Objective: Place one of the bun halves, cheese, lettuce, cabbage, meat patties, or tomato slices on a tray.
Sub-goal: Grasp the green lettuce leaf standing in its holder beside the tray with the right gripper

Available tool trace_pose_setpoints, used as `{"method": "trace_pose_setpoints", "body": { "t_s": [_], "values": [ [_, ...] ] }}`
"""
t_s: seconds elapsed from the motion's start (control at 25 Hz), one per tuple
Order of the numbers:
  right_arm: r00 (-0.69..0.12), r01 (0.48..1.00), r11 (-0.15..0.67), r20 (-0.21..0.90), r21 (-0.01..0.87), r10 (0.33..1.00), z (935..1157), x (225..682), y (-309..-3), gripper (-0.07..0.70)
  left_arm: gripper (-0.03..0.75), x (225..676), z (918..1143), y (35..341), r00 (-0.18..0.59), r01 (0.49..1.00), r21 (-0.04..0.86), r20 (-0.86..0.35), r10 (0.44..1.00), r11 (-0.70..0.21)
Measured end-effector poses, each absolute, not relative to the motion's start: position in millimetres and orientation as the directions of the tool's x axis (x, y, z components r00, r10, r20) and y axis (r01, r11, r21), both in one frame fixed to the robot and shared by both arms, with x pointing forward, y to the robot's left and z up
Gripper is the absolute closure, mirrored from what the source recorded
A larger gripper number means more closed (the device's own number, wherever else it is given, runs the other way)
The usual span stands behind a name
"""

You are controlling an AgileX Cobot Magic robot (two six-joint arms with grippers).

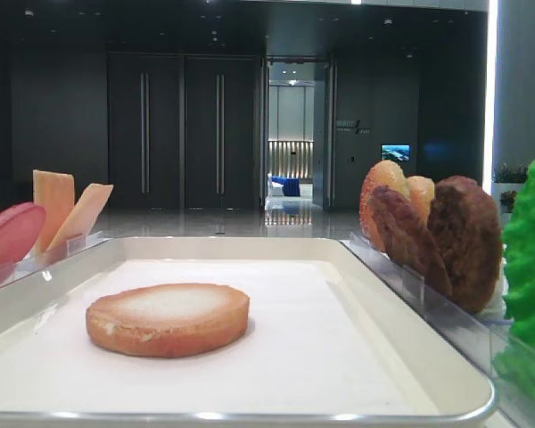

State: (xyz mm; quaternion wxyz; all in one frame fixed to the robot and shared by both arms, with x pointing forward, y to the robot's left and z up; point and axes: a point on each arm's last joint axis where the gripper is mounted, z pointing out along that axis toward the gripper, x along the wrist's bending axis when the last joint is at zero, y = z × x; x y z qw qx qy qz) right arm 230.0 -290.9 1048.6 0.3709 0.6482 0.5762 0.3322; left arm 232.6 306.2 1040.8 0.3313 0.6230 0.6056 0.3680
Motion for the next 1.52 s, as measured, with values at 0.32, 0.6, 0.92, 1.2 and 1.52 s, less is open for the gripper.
{"method": "trace_pose_setpoints", "body": {
  "t_s": [0.32, 0.6, 0.92, 1.2, 1.52],
  "values": [
    [0.115, 0.501, -0.061, 0.003, 0.864, 0.993, 1049, 230, -291, 0.16, 0.181, 233, 1041, 306, -0.004, 0.511, 0.858, 0.057, 0.998, -0.047],
    [0.105, 0.498, -0.072, 0.022, 0.864, 0.994, 1049, 230, -289, 0.16, 0.181, 233, 1041, 306, -0.004, 0.511, 0.858, 0.057, 0.998, -0.047],
    [0.141, 0.727, -0.179, 0.111, 0.663, 0.984, 1059, 286, -297, 0.188, 0.181, 233, 1041, 306, -0.004, 0.511, 0.858, 0.057, 0.998, -0.047],
    [0.139, 0.92, -0.175, 0.124, 0.351, 0.982, 1069, 382, -309, 0.188, 0.181, 233, 1041, 306, -0.004, 0.511, 0.858, 0.057, 0.998, -0.047],
    [0.111, 0.965, -0.149, 0.177, 0.218, 0.978, 1074, 428, -288, 0.196, 0.181, 233, 1041, 306, -0.004, 0.511, 0.858, 0.057, 0.998, -0.047]
  ]
}}
